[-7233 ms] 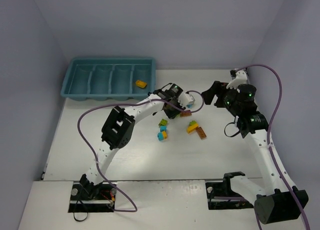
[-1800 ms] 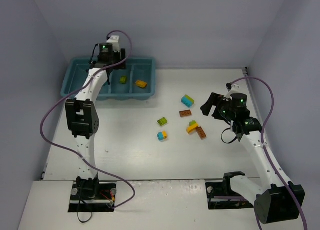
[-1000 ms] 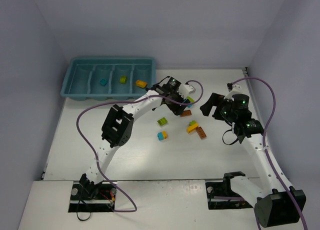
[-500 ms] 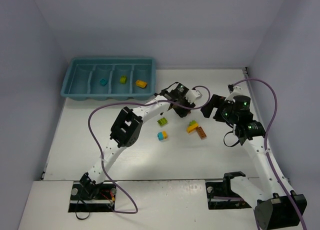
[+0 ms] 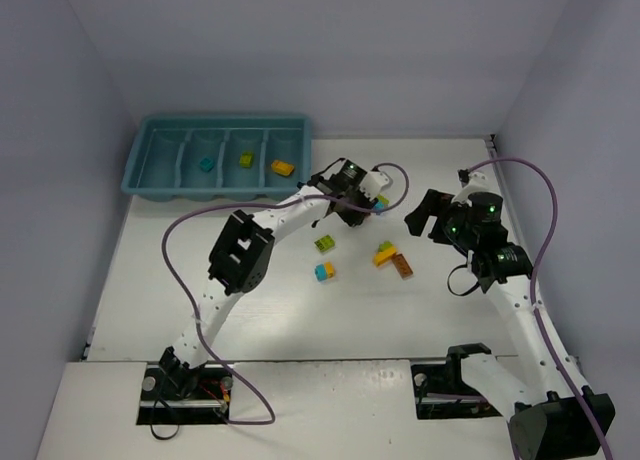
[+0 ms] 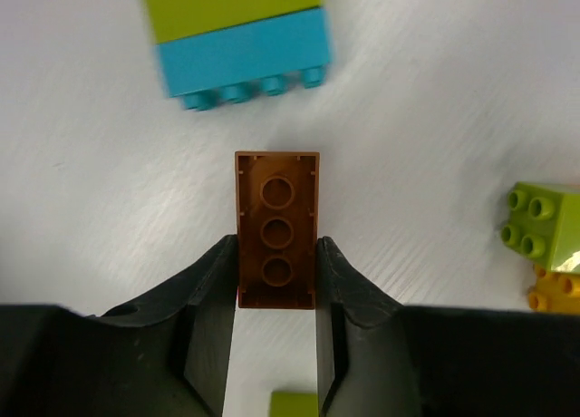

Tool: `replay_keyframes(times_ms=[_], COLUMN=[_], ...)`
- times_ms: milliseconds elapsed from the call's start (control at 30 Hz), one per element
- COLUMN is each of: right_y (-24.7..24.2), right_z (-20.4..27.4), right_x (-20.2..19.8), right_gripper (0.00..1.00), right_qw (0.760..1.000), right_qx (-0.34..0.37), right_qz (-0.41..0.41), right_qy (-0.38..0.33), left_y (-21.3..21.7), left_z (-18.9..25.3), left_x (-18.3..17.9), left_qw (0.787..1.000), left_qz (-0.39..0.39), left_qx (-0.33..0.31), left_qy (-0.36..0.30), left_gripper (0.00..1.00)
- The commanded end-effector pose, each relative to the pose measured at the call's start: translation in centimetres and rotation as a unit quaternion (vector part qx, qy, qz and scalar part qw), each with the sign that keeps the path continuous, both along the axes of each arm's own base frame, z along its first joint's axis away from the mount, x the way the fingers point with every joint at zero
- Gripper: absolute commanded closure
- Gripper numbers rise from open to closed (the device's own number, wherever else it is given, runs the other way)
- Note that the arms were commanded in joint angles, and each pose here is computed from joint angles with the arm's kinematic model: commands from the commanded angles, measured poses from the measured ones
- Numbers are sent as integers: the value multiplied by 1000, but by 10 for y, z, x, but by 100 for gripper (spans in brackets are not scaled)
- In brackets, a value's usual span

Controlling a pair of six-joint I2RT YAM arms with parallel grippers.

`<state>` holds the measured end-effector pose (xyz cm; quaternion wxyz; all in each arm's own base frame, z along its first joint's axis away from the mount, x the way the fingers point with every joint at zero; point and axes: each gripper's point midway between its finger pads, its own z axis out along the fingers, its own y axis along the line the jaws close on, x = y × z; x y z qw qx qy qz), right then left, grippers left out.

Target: Sort the legos into containers by color

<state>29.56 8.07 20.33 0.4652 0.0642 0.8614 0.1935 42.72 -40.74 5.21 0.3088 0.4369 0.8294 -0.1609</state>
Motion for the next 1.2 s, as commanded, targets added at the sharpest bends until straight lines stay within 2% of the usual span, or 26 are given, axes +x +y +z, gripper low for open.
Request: replay_keyframes(times_ms=[0, 100, 167, 200, 233, 333, 367, 400, 433, 467, 567, 600, 633, 667, 700, 733, 867, 1033, 1133, 1167], right_y=[-6, -4, -2, -1, -2, -3, -3, -2, 0, 0, 2, 3, 4, 4, 5, 6, 12, 16, 16, 16], right_z=[34, 35, 32, 30, 24, 17, 17, 15, 14, 14, 10, 9, 8, 8, 7, 8, 6, 5, 6, 5], right_x=[16, 21, 23, 24, 24, 25, 27, 27, 28, 28, 29, 30, 30, 29, 29, 29, 24, 20, 19, 19], right_gripper=[20, 20, 20, 20, 20, 20, 20, 20, 20, 20, 20, 20, 20, 20, 20, 20, 20, 20, 20, 20], right_qw=[998, 998, 999, 999, 999, 999, 999, 999, 999, 999, 999, 999, 999, 999, 999, 999, 999, 999, 999, 999], right_qx=[-10, -10, -9, -9, -13, -19, -19, -18, -16, -16, -20, -20, -19, -19, -17, -14, 0, 15, 16, 15], right_qz=[-14, -10, -5, -2, 0, -2, -1, 1, 7, 7, 17, 18, 21, 23, 23, 25, 39, 41, 41, 40], right_qy=[-55, -55, -51, -48, -43, -36, -39, -38, -38, -38, -35, -34, -32, -31, -29, -30, -24, -17, -16, -15], left_y=[30, 73, 121, 142, 180, 255, 301, 326, 385, 386, 462, 464, 488, 498, 505, 519, 540, 567, 577, 580], left_z=[145, 190, 205, 225, 225, 243, 242, 242, 238, 238, 226, 220, 222, 202, 200, 211, 195, 181, 175, 173], left_x=[36, 55, 78, 83, 98, 121, 132, 138, 150, 150, 161, 164, 165, 168, 171, 175, 189, 198, 202, 204], left_qw=[990, 979, 967, 958, 946, 910, 890, 876, 847, 847, 816, 816, 805, 813, 813, 804, 802, 788, 788, 788], left_qz=[57, 112, 178, 203, 247, 339, 389, 417, 469, 470, 518, 518, 532, 531, 532, 540, 541, 558, 563, 563], left_qx=[-93, -129, -143, -150, -147, -140, -120, -106, -80, -80, -47, -37, -18, 1, 5, 4, 20, 24, 5, 2], left_qy=[-93, -108, -116, -138, -149, -193, -206, -219, -236, -236, -251, -252, -261, -240, -237, -250, -253, -258, -250, -249], left_gripper=[100, 100, 100, 100, 100, 100, 100, 100, 100, 100, 100, 100, 100, 100, 100, 100, 100, 99, 82, 72])
